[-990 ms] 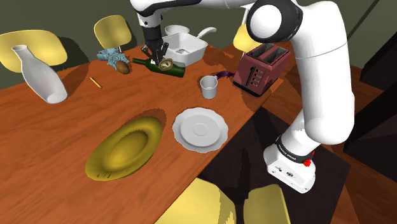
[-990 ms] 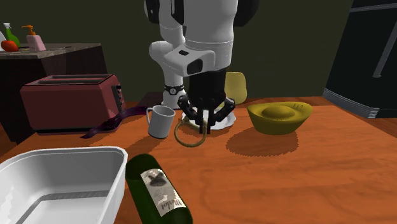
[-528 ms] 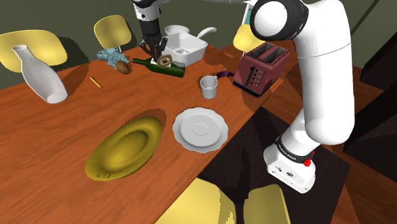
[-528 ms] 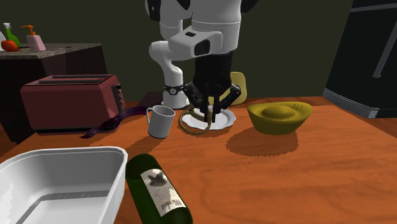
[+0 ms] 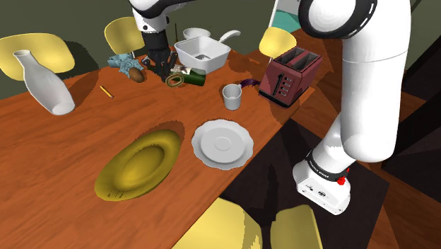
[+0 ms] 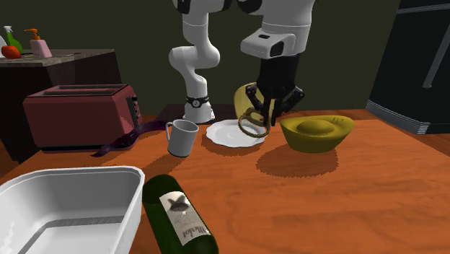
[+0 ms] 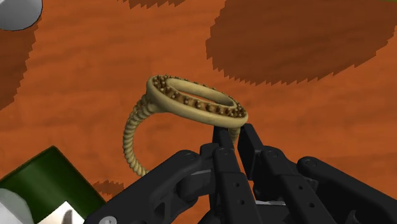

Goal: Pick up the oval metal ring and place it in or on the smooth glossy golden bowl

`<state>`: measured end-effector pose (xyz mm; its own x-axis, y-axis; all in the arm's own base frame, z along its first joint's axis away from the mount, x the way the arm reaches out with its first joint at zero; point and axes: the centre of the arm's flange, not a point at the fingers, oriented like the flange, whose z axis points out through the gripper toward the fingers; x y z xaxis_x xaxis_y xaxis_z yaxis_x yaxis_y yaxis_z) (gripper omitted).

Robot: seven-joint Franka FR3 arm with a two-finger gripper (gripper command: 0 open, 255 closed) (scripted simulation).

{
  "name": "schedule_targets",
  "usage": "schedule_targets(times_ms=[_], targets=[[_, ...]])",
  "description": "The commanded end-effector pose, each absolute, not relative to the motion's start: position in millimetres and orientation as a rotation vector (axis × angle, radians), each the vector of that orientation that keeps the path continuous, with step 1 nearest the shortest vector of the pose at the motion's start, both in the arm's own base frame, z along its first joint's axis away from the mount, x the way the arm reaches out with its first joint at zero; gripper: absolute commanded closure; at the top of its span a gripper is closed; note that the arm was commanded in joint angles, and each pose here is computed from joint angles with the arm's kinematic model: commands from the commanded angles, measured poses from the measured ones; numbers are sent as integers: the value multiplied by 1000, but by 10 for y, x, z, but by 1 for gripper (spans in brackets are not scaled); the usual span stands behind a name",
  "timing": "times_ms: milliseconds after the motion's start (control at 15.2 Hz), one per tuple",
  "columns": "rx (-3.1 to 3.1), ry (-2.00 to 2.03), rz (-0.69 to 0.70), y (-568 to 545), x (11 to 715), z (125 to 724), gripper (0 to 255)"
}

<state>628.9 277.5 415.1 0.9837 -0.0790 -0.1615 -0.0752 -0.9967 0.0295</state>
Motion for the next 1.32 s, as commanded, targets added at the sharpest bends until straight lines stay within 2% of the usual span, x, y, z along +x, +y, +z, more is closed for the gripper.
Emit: schedule_targets(times_ms=[0,1254], targets=[[3105,-123,-254,3004,6129,4151,255],[3105,-123,-254,4987,4594,4169,255]])
